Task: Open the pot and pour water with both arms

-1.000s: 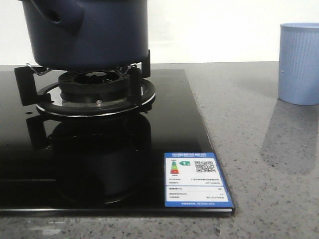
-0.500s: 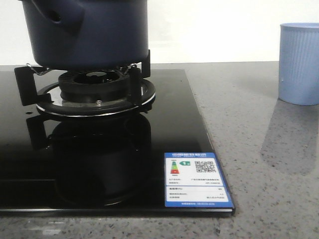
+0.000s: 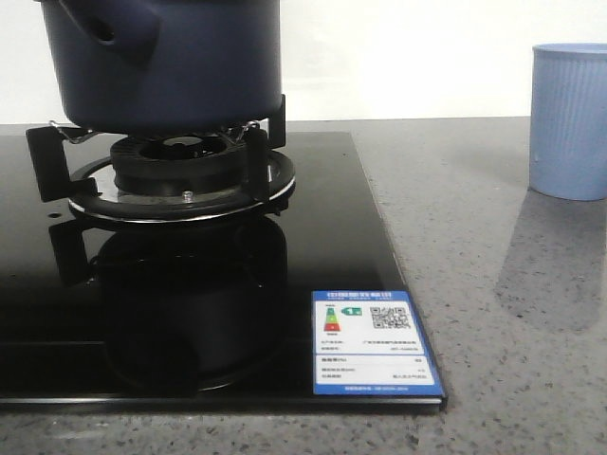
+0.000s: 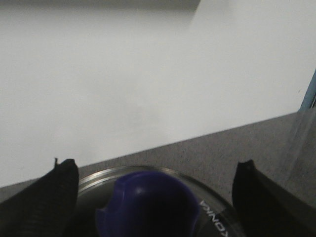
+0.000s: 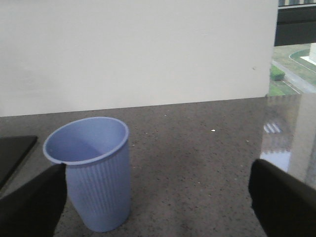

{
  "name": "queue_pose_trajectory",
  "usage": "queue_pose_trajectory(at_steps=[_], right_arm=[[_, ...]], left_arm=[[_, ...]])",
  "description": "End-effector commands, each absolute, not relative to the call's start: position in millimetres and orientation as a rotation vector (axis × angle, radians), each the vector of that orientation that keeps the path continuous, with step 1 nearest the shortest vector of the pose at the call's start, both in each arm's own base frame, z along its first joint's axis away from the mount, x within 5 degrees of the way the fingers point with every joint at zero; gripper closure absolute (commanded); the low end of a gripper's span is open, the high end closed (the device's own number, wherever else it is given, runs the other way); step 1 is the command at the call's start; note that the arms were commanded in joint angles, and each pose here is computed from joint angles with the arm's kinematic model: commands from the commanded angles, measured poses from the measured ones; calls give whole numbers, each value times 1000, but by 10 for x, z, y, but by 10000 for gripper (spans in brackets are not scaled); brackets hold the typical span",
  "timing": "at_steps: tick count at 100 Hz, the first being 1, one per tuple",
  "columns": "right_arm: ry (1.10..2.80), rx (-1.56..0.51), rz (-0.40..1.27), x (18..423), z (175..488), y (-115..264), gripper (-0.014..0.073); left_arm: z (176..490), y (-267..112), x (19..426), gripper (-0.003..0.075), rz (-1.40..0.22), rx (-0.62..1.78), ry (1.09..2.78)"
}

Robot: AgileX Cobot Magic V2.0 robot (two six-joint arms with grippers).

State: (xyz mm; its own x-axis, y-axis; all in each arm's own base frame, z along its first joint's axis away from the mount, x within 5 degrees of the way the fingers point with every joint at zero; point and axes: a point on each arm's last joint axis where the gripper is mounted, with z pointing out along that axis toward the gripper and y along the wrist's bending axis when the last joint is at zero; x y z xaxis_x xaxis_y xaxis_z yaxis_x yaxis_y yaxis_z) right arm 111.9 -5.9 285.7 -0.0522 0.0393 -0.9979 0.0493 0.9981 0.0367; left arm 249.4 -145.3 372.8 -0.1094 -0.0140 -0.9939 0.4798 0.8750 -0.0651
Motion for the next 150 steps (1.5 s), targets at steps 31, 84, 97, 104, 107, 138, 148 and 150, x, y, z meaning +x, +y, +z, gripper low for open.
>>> queue_pose_trajectory(at_steps=[31,84,97,104,107,138,148,150], right_arm=[[1474,-69,64,1103,3239,80,59],[1542,-13,79,1036,3025,55,669],[1529,-45,110,902,2730,89,669],[1559,-33,91,856,2585,70,669],[1565,-33,88,845,2545,68,669],[1573,-58,63,827,2484,67,669],[1573,-58,63,827,2484,67,669],[1573,-58,63,827,2484,67,669]], left_arm=[[4363,-876,2010,332,-373,279,1488],[3623,-431,1239,739,-292,216,1437],[3183,-336,1043,739,-297,176,1438],[3019,-294,959,739,-295,160,1423],[2969,-280,934,739,-292,156,1415],[2802,-251,875,739,-286,150,1413],[2802,-251,875,739,-286,150,1413],[2800,-252,875,739,-286,151,1414]])
